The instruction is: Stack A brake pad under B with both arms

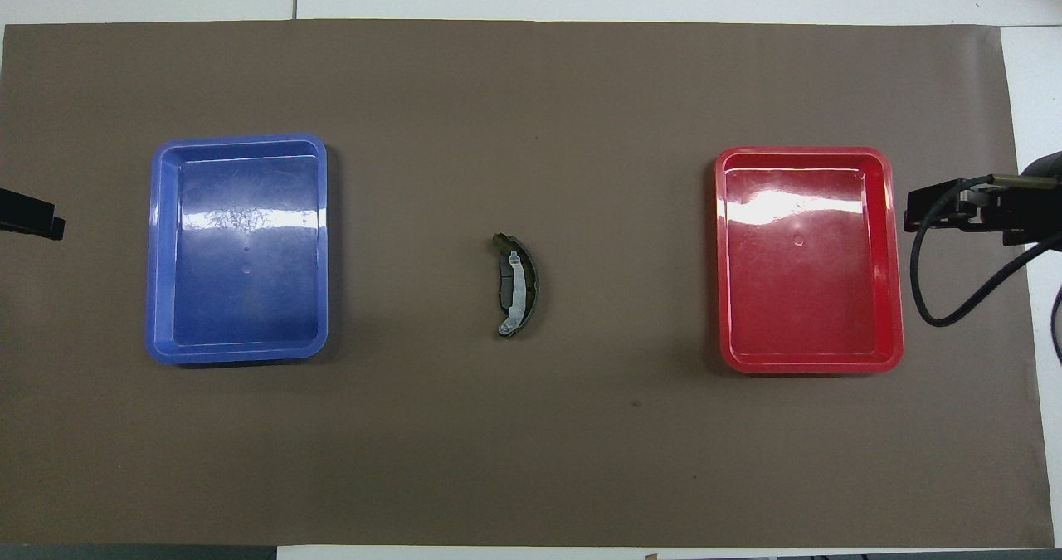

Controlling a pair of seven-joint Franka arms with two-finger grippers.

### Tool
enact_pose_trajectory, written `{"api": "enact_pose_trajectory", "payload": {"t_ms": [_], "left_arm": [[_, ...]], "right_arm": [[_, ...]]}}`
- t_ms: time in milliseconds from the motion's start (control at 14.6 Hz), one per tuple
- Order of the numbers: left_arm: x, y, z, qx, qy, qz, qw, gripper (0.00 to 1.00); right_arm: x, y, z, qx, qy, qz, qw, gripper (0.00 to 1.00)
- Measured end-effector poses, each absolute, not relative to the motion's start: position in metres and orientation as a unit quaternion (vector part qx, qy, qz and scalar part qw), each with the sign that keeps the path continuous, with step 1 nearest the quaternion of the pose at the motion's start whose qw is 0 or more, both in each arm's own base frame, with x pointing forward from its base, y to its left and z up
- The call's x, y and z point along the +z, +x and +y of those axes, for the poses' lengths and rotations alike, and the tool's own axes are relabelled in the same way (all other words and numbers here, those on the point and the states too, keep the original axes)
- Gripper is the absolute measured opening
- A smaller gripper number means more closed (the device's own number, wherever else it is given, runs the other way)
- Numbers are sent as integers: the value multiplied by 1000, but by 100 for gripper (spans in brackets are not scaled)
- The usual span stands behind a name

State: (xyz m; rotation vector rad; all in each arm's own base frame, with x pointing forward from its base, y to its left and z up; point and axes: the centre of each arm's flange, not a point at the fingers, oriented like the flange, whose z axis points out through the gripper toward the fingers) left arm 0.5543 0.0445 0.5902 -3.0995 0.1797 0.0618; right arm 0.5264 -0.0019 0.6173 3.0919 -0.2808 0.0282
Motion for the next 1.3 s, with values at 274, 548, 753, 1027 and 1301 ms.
{"api": "enact_pose_trajectory", "payload": {"t_ms": [274, 548, 753, 1027, 1301], "left_arm": [[590, 554, 44, 20, -998, 58, 18, 99], [590, 554, 44, 20, -998, 58, 18, 99], [590, 554, 44, 20, -998, 58, 18, 99], [590, 554, 44, 20, -998, 58, 18, 99], [590, 554, 44, 20, -998, 58, 18, 99]], "right_arm": [[624, 536, -8, 3, 996, -90, 20, 100], [619, 537, -5, -8, 996, -88, 21, 100], [619, 537, -5, -9, 996, -88, 21, 100], [618, 536, 0, -13, 996, -82, 20, 100], [618, 535, -3, -19, 996, -85, 20, 100]]}}
